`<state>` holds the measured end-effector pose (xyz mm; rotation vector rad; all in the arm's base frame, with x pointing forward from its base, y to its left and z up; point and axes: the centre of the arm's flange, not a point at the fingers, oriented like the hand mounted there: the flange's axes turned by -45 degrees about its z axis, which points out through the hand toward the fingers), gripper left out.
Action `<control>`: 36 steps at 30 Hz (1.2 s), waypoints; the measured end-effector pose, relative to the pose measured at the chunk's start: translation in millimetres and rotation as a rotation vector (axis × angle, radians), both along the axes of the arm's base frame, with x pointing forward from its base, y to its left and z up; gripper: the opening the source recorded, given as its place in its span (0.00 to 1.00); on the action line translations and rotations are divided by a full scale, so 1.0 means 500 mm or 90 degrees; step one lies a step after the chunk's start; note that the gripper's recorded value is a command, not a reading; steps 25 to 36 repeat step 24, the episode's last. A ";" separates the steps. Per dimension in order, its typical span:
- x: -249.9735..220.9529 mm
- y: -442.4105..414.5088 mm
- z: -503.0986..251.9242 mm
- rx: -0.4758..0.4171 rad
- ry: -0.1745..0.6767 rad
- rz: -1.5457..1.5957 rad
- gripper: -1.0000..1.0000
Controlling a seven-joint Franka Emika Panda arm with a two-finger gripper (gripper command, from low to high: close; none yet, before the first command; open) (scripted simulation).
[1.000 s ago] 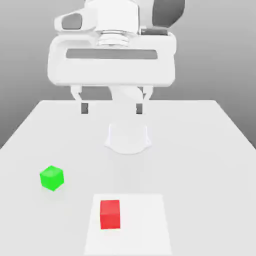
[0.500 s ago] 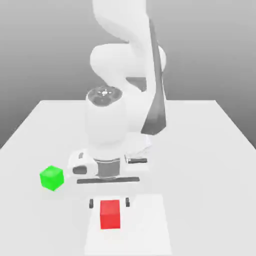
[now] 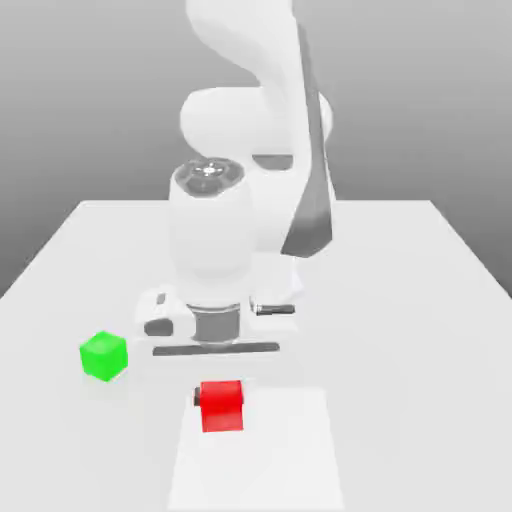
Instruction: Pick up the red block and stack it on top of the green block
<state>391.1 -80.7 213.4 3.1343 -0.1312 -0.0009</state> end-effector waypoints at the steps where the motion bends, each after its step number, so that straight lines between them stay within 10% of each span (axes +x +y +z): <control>1: -0.016 -0.035 0.008 -0.001 0.000 -0.051 0.00; 13: -0.281 -0.303 0.064 0.001 -0.002 -0.646 0.00; 21: -0.303 -0.317 -0.054 0.004 -0.003 -0.694 0.00; 22: -0.304 -0.316 -0.063 0.003 -0.003 -0.694 1.00; 36: -0.300 -0.312 -0.063 0.003 -0.003 -0.689 1.00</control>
